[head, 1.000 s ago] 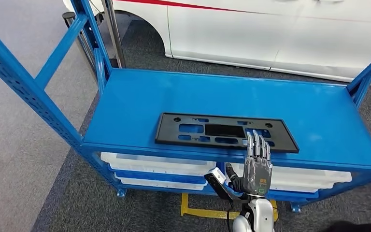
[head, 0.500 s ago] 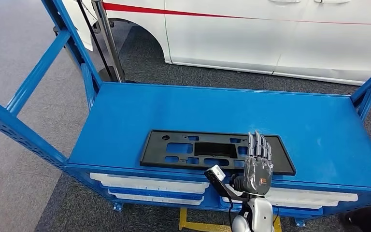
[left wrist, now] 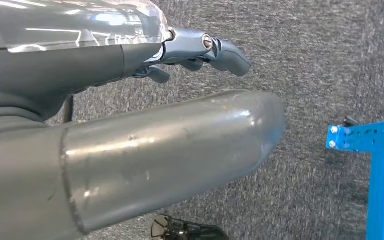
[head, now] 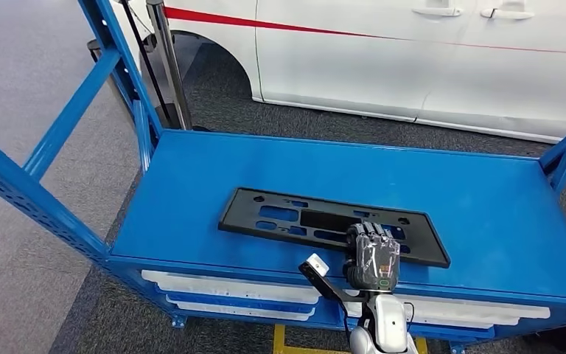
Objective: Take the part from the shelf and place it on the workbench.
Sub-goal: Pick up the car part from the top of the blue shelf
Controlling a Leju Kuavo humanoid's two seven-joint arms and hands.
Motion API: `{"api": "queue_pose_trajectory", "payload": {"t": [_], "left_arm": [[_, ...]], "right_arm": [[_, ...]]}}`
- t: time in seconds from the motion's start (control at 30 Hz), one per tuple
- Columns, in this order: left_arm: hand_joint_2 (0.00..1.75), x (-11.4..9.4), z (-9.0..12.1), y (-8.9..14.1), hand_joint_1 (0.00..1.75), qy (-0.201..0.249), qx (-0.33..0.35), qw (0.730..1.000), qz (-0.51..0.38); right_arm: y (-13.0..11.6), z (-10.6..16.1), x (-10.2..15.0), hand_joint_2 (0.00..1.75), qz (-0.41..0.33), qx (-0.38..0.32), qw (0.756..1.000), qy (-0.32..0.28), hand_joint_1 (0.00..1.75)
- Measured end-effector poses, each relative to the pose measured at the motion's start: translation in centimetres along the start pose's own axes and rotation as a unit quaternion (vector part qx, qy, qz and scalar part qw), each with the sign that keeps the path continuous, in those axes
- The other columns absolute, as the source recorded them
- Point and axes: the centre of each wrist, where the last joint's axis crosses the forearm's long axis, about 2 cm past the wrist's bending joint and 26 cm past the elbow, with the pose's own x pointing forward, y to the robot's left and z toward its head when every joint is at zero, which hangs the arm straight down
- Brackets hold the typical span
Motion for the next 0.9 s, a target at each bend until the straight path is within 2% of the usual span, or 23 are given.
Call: {"api": "queue_pose_trajectory", "payload": {"t": [0.67,0.77,0.9], "left_arm": [[0.0,-0.2,0.3,-0.7,0.0,0.004,-0.007,1.0,0.006],[0.0,-0.2,0.4,-0.7,0.0,0.005,-0.006,1.0,0.008],[0.0,-0.3,0.5,-1.0,0.0,0.007,0.002,1.0,0.021]], "right_arm": [[-0.2,0.1,-1.2,1.75,-0.001,0.019,1.0,0.004,1.75],[-0.7,-0.2,-1.3,1.75,-0.049,0.018,0.999,0.011,1.75],[-2.9,-1.0,-0.3,1.75,-0.193,-0.025,0.981,-0.007,1.75]]}}
